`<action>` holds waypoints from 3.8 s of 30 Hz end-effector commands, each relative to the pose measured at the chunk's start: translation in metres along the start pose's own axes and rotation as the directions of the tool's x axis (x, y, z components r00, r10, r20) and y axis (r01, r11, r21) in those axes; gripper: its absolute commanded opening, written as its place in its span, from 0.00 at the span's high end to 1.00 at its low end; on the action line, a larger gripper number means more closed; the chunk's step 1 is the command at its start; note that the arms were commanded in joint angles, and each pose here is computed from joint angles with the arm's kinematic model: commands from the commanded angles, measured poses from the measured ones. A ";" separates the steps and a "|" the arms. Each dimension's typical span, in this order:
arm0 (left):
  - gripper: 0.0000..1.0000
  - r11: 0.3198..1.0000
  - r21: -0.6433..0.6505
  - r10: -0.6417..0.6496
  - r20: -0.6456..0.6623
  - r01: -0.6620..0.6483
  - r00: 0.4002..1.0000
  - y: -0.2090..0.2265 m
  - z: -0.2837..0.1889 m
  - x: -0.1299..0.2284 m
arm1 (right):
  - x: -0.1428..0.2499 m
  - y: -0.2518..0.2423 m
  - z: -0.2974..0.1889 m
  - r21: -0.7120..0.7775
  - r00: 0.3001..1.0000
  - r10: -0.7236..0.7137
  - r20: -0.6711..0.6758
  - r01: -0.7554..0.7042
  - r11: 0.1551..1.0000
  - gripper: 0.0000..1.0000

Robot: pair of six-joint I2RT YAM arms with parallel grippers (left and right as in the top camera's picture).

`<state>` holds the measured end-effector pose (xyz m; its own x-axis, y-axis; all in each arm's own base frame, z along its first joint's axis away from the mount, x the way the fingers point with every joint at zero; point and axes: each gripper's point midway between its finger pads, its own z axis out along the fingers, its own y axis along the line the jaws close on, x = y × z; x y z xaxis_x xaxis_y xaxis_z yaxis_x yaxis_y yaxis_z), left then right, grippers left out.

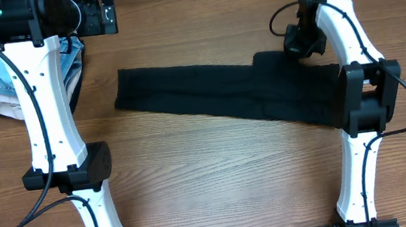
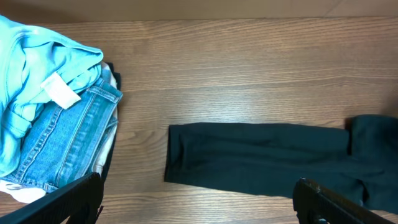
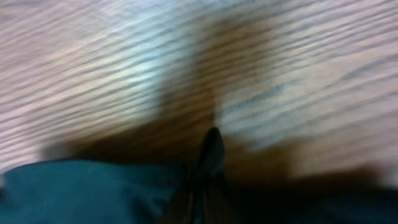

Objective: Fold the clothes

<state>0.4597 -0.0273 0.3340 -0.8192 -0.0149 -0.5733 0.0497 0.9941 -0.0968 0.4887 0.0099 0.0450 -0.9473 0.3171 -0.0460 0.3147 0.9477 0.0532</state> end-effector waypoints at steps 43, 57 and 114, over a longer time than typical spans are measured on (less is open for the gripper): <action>0.00 1.000 -0.003 0.026 -0.105 -0.026 0.994 0.005 0.023 0.018 | 0.062 -0.021 -0.054 -0.165 0.995 -0.038 -0.087 0.024 0.986 0.59; 0.00 0.969 0.240 0.161 -0.427 -0.060 0.890 -0.013 0.150 0.114 | 0.075 -0.048 -0.121 -0.418 0.989 -0.148 -0.022 0.125 0.900 0.22; 0.96 0.956 0.272 0.160 -0.182 -0.107 0.970 -0.072 0.205 0.148 | 0.082 0.000 -0.119 -0.421 0.972 -0.234 0.001 0.213 0.882 0.15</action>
<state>0.4546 -0.0973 0.0957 -0.8928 0.1367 -0.4292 0.2630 0.9317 -0.2504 0.4028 0.0218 0.1528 -0.9938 0.1070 -0.0313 0.0817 0.8903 0.4479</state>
